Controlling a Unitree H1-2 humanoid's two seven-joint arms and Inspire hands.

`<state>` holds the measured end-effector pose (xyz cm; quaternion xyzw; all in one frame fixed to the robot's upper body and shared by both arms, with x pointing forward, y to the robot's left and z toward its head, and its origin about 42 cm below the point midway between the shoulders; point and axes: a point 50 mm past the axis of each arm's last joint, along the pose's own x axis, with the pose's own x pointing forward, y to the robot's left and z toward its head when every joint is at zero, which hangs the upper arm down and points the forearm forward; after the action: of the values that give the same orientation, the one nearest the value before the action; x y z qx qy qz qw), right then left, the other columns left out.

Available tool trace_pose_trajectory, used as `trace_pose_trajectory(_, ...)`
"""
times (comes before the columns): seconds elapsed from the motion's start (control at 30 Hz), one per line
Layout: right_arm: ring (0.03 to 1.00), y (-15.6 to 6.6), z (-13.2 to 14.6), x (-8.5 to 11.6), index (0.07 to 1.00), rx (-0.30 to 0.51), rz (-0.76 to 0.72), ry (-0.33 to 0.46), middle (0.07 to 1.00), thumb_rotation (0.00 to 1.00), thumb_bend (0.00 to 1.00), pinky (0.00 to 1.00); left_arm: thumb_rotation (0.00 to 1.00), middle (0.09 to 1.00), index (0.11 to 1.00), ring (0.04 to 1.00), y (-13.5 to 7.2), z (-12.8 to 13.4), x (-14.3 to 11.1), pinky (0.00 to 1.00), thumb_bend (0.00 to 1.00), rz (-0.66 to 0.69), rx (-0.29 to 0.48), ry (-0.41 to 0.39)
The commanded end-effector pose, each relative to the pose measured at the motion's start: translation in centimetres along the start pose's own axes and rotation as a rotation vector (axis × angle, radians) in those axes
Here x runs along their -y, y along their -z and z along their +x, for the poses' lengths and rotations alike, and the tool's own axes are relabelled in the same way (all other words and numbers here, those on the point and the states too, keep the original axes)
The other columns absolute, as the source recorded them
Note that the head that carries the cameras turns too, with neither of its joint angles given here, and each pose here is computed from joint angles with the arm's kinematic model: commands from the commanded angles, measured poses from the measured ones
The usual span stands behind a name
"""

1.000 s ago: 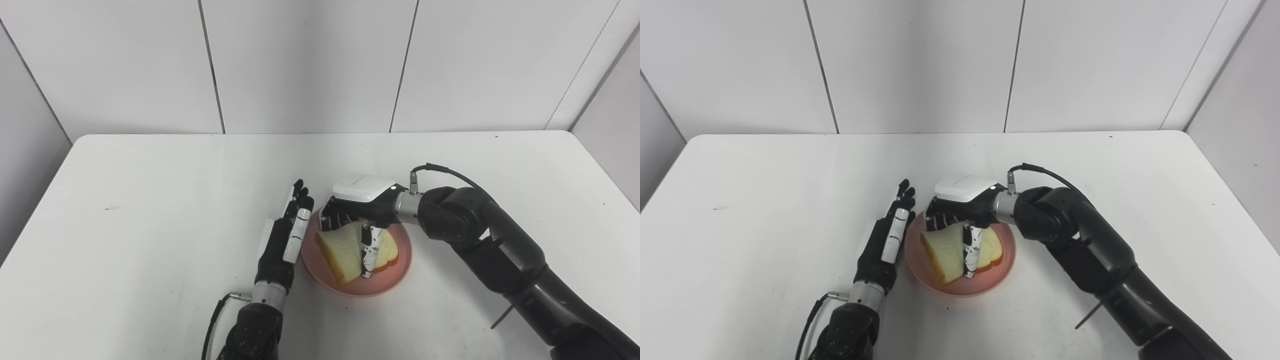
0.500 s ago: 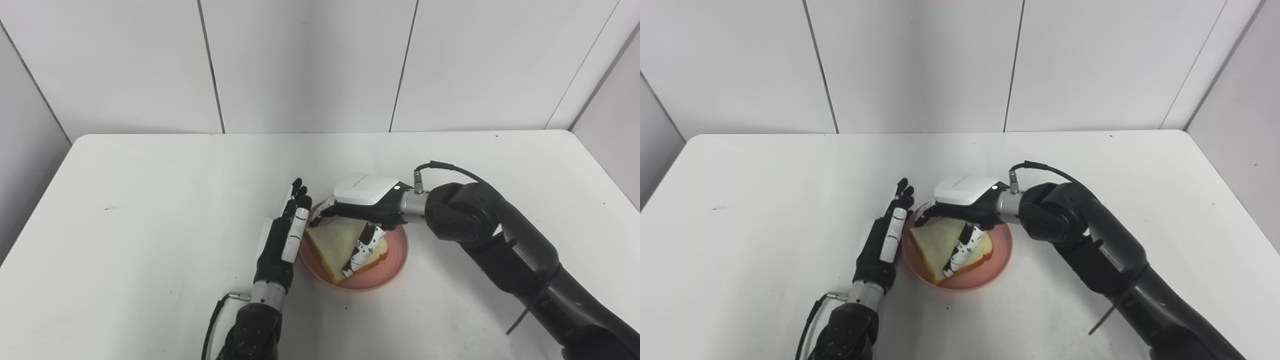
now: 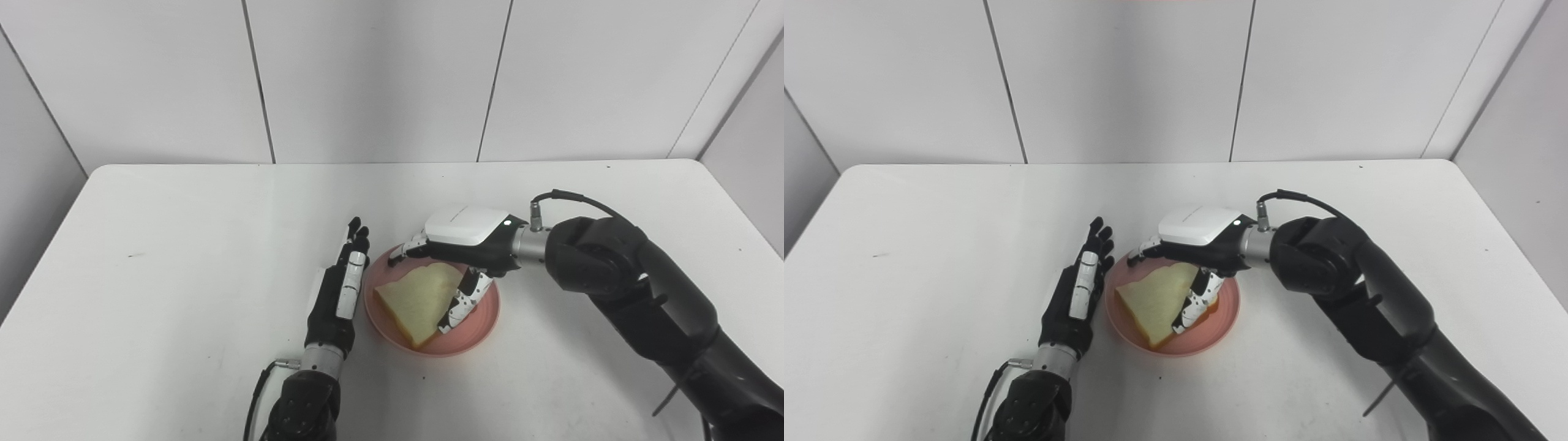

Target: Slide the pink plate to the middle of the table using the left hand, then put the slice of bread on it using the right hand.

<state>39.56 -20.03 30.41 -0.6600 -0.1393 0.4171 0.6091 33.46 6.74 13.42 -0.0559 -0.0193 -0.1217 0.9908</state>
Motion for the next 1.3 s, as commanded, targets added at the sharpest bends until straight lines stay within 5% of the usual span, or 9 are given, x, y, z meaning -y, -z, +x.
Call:
trace_pose_trajectory(0.0, 0.846, 0.1, -1.5, 2.0, 0.854, -0.024, -0.012, 0.047, 0.863, 0.41, 0.94, 0.74, 1.0, 1.0, 0.999, 1.0, -2.5, 1.2, 2.1, 1.0, 0.74, -0.048, 0.093, 0.027)
trace_pose_trajectory(0.27, 0.841, 0.6, -3.3, 2.0, 0.869, -0.044, 0.056, 0.108, 0.865, 0.38, 0.95, 0.72, 1.0, 0.999, 0.996, 1.0, -2.5, 1.1, 1.8, 1.0, 0.75, -0.045, 0.093, 0.021)
trace_pose_trajectory(0.4, 0.859, 1.6, -4.0, 0.8, 0.883, -0.06, 0.147, 0.154, 0.878, 0.44, 0.93, 0.74, 1.0, 1.0, 0.995, 1.0, -2.5, 1.0, 1.7, 1.0, 0.74, -0.043, 0.096, 0.017)
trace_pose_trajectory(0.67, 0.816, 2.9, -5.2, -3.4, 0.912, -0.099, 0.428, 0.456, 0.89, 0.53, 0.77, 0.66, 1.0, 1.0, 1.0, 1.0, -2.7, 0.5, 1.2, 1.0, 0.74, -0.042, 0.105, 0.015)
trace_pose_trajectory(0.97, 0.884, 1.3, -4.8, -7.3, 0.97, -0.085, 0.633, 0.648, 0.938, 0.84, 0.59, 0.78, 1.0, 1.0, 0.999, 1.0, -2.9, -0.5, 0.8, 1.0, 0.76, -0.009, 0.112, 0.007)
trace_pose_trajectory(1.27, 0.966, -0.7, -3.9, -10.8, 0.991, -0.125, 0.838, 0.757, 0.979, 0.99, 0.59, 0.91, 1.0, 1.0, 0.988, 1.0, -2.6, -1.1, 0.2, 1.0, 0.75, -0.005, 0.104, 0.002)
